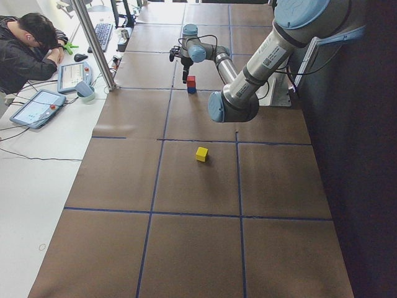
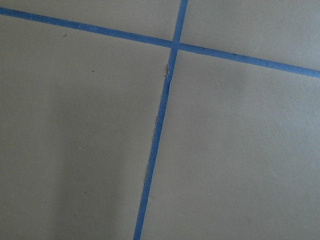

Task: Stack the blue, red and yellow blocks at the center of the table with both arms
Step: 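Move the left gripper back toward the yellow cube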

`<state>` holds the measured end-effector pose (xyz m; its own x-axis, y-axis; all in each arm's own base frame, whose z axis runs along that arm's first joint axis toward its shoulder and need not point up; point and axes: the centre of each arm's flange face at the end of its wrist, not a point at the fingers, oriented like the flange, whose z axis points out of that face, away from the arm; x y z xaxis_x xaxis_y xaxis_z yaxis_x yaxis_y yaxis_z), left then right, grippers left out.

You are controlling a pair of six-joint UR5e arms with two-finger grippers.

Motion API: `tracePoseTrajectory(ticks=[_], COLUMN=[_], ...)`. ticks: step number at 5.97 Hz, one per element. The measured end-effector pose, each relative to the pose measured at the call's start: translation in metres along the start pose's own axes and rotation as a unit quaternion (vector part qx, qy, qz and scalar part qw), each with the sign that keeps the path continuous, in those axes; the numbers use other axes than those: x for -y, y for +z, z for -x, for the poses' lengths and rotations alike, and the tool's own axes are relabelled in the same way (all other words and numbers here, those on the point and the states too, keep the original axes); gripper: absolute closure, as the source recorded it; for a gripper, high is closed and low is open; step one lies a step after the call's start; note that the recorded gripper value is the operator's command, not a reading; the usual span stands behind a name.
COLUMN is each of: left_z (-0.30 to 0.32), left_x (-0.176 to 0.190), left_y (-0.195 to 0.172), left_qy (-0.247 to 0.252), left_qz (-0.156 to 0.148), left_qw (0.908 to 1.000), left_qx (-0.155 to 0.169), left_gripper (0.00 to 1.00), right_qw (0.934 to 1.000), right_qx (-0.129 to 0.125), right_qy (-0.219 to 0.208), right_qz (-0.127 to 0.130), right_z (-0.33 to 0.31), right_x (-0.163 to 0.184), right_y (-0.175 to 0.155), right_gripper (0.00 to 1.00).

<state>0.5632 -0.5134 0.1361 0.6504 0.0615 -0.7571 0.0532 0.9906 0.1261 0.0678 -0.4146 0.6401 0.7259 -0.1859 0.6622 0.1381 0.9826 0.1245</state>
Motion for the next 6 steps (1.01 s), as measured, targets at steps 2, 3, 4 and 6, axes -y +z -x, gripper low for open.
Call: tracePoseTrajectory(ticks=[2, 3, 4, 6], left_z=[0.121, 0.213, 0.296, 0.422], left_x=[0.036, 0.029, 0.005, -0.060], left_y=[-0.039, -0.056, -0.061, -0.047], left_qy=[0.037, 0.063, 0.092, 0.118], left_qz=[0.031, 0.032, 0.037, 0.048], left_qw=[0.9984, 0.9971, 0.9950, 0.9919], left_qx=[-0.028, -0.029, -0.016, 0.005], left_gripper=[0.00, 0.00, 0.00, 0.00], right_qw=[1.0000, 1.0000, 1.0000, 1.0000], right_qx=[0.000, 0.000, 0.000, -0.001], right_qy=[0.000, 0.001, 0.001, 0.001], right_qz=[0.000, 0.000, 0.001, 0.001], right_z=[0.000, 0.000, -0.001, -0.001], right_x=[0.000, 0.000, 0.000, 0.000], right_y=[0.000, 0.000, 0.000, 0.001], right_gripper=[0.00, 0.00, 0.00, 0.00])
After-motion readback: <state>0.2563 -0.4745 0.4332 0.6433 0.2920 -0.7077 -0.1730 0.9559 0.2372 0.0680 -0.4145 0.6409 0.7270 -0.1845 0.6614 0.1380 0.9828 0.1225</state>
